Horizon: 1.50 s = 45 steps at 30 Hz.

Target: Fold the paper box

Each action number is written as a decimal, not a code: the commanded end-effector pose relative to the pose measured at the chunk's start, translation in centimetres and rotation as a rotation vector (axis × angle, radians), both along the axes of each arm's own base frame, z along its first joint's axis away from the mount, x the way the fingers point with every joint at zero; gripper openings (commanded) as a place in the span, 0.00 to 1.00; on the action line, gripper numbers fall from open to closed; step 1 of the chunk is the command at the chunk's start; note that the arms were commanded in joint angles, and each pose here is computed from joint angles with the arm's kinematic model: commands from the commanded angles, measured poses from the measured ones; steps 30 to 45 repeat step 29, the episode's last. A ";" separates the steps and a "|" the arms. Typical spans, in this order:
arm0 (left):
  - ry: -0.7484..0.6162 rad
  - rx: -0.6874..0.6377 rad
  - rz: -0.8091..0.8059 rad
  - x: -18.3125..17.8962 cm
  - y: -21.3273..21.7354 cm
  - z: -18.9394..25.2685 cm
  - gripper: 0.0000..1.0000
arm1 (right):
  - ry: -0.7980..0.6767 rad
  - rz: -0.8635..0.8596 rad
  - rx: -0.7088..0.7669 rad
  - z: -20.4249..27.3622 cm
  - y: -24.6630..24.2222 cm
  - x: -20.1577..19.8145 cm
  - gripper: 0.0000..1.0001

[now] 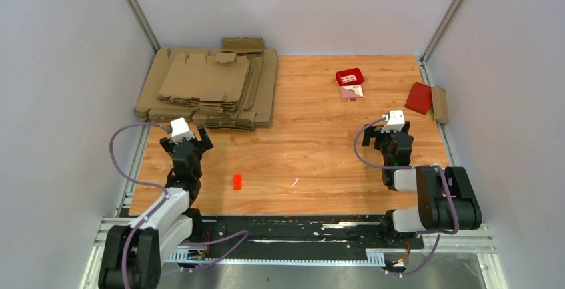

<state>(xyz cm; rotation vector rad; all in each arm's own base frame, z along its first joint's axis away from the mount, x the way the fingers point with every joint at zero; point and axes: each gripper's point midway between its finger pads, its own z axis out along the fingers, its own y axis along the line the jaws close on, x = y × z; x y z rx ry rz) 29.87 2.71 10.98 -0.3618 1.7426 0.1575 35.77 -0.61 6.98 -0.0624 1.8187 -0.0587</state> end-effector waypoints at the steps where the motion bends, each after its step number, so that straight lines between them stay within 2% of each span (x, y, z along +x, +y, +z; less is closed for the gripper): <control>1: -0.161 0.152 -0.013 2.3 1.5 4.2 1.00 | -0.095 0.013 0.001 2.8 0.2 1.2 1.00; 5: -0.168 0.159 -0.008 2.6 1.7 2.0 1.00 | -0.093 0.013 0.001 2.7 0.2 1.2 1.00; 9: -0.154 0.231 -0.269 5.0 -2.2 0.0 0.98 | -0.093 0.013 0.002 2.7 0.2 1.2 1.00; 10: -0.092 0.225 -0.293 5.2 -2.5 -0.8 0.99 | -0.093 0.013 0.002 2.7 0.2 1.2 1.00; 11: -0.040 0.217 -0.265 5.4 -2.0 -1.0 0.99 | -0.094 0.013 0.001 2.8 0.2 1.2 1.00; 13: -0.085 0.206 -0.196 5.8 -1.0 -0.4 0.99 | -0.093 0.013 0.000 2.7 0.2 1.2 1.00; 21: -0.044 0.216 -0.276 6.2 -2.2 -0.9 1.00 | -0.094 0.013 0.001 2.8 0.2 1.3 1.00; 45: -0.059 0.216 -0.274 6.2 -2.2 -0.7 1.00 | -0.094 0.012 0.002 2.8 0.2 1.2 1.00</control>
